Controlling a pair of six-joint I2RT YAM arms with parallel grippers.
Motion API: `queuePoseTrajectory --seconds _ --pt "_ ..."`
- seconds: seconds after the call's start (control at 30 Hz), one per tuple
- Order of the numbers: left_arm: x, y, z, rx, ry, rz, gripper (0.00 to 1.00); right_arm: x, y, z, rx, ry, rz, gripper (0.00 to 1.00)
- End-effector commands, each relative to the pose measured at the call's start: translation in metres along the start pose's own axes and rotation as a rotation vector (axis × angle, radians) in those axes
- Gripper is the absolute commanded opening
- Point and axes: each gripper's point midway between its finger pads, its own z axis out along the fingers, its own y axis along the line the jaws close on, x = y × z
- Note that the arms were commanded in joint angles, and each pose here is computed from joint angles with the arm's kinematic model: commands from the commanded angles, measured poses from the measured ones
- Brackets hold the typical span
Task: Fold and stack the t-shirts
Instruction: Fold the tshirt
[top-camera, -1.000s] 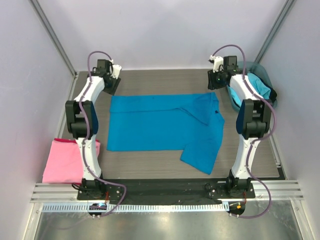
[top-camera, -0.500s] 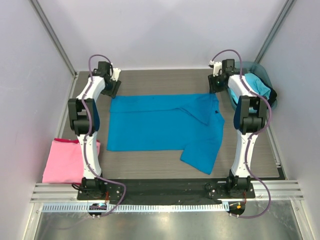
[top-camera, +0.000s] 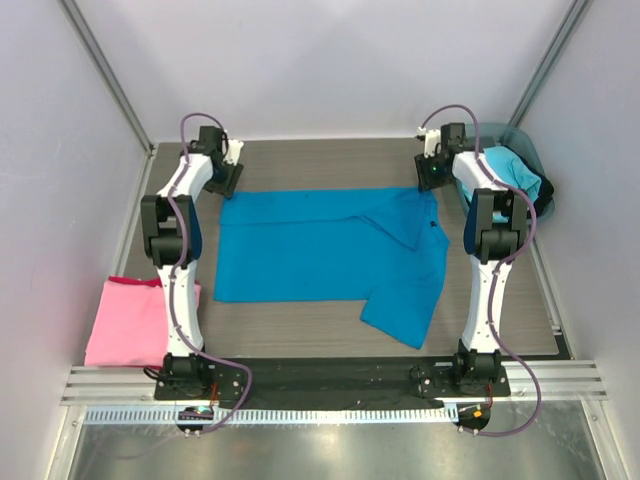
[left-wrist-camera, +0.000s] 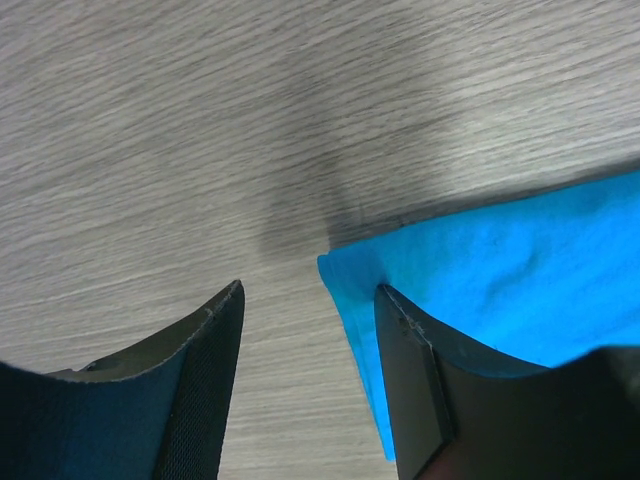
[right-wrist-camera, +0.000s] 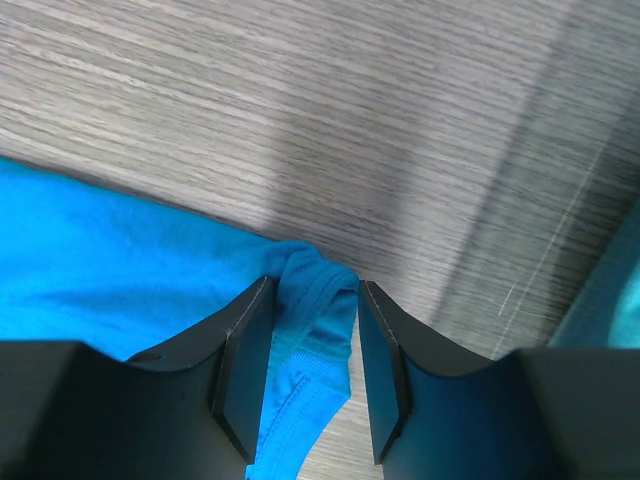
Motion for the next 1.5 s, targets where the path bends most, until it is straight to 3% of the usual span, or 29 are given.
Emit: queuePoseTrajectory --seconds 0.0,0.3,0.43,0.6,0.67,0.73,0.87,1.1,1.43,1.47 --pt "-0.013 0.004 -0.002 0.005 -0.037 -0.012 0.56 -0.022 -0.008 -0.003 0.028 -0.055 -0.010 0.45" --pt "-0.019 -0.006 0.010 0.065 -0.056 -0.018 0.50 -0.009 -0.007 0.009 0.021 -0.026 0.008 0.43" --pt "-0.018 -0.017 0.019 0.121 -0.053 -0.031 0.44 0.000 -0.007 0.017 0.011 -0.006 0.022 0.35" --pt "-0.013 -0.020 0.026 0.128 -0.035 -0.027 0.20 0.002 -0.005 0.024 -0.006 0.000 0.030 0.19" --pt "-0.012 -0.018 0.026 0.121 -0.033 -0.024 0.02 0.003 -0.005 0.026 -0.006 0.000 0.028 0.09" --pt "-0.008 -0.016 0.025 0.114 -0.023 -0.025 0.00 0.000 -0.006 0.026 -0.004 -0.008 0.022 0.01" --pt "-0.012 -0.009 0.018 0.085 -0.040 -0.032 0.00 -0.012 -0.013 0.017 0.005 -0.041 0.022 0.01" --pt "-0.053 0.012 -0.043 0.032 -0.183 -0.044 0.00 -0.071 -0.021 -0.046 0.020 -0.214 -0.008 0.01" --pt "-0.089 0.012 -0.177 0.029 -0.421 -0.053 0.00 -0.131 0.006 -0.192 0.007 -0.496 -0.113 0.01" --pt "-0.094 0.013 -0.207 0.021 -0.474 -0.048 0.00 -0.128 0.010 -0.199 0.003 -0.504 -0.116 0.01"
